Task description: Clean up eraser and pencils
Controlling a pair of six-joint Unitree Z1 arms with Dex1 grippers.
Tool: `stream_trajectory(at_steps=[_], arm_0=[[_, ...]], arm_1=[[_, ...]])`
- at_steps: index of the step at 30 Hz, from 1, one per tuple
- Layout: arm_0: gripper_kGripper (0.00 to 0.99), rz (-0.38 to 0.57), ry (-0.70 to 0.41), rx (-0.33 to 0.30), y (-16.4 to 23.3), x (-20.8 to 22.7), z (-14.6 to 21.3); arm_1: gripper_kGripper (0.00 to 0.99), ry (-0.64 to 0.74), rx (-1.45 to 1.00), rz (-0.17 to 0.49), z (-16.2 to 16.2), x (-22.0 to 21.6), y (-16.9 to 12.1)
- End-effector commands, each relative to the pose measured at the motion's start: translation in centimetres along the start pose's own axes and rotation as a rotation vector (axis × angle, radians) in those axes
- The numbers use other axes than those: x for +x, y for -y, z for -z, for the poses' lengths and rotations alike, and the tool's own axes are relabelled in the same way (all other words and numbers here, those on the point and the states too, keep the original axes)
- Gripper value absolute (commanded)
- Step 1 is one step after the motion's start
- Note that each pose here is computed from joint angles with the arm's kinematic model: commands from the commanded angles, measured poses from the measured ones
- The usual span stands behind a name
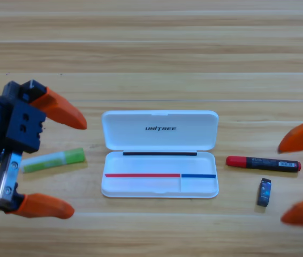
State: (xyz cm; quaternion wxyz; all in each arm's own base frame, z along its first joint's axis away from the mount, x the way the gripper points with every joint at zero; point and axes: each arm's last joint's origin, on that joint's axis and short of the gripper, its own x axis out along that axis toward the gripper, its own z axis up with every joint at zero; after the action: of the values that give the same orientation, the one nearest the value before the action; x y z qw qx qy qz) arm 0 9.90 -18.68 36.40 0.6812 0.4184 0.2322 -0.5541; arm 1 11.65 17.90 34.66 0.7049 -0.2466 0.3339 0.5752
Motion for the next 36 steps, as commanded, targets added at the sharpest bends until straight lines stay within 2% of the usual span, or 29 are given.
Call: stream_trajectory(at_steps=[1, 5, 8, 10, 13, 15, 19, 22, 29, 36], arm_0=[[0.989, 0.008, -0.013, 0.039, 0.3, -0.2, -0.6], [0.989, -0.005, -0.017, 0.041, 0.3, -0.4, -0.5], [0.989, -0.008, -0.022, 0.044, 0.2, -0.4, -0.5], [0.989, -0.007, -0.024, 0.044, 0.2, -0.4, -0.4], [0.989, -0.004, -0.031, 0.064, 0.2, -0.2, -0.5], [0.988, -0.038, -0.068, 0.084, -0.1, 0.2, -0.5], [0.986, -0.102, -0.194, 0.137, -0.8, 1.7, -0.4], [0.986, -0.107, -0.258, 0.156, -1.8, 2.2, -0.1], [0.986, -0.122, -0.363, 0.148, -5.3, 3.5, 1.6], [0.983, -0.073, -0.461, 0.133, -8.1, 5.2, 4.1]], arm_1=[[0.983, -0.176, 0.148, 0.167, 0.5, 2.7, 1.1], [0.983, -0.259, 0.402, 0.396, -1.4, 3.9, 3.4], [0.982, -0.271, 0.568, 0.519, -2.2, 4.6, 4.7], [0.982, -0.3, 0.609, 0.518, -2.1, 5.5, 5.0], [0.982, -0.36, 0.644, 0.446, -1.6, 7.6, 5.3], [0.983, -0.389, 0.703, 0.448, -1.5, 9.0, 6.0], [0.985, -0.441, 0.893, 0.505, -0.6, 11.8, 7.8], [0.988, -0.482, 1.059, 0.56, 0.7, 13.6, 8.9], [0.986, -0.505, 1.14, 0.587, 2.0, 16.3, 10.6], [0.946, -0.508, 1.257, 0.594, 3.4, 17.9, 11.3]])
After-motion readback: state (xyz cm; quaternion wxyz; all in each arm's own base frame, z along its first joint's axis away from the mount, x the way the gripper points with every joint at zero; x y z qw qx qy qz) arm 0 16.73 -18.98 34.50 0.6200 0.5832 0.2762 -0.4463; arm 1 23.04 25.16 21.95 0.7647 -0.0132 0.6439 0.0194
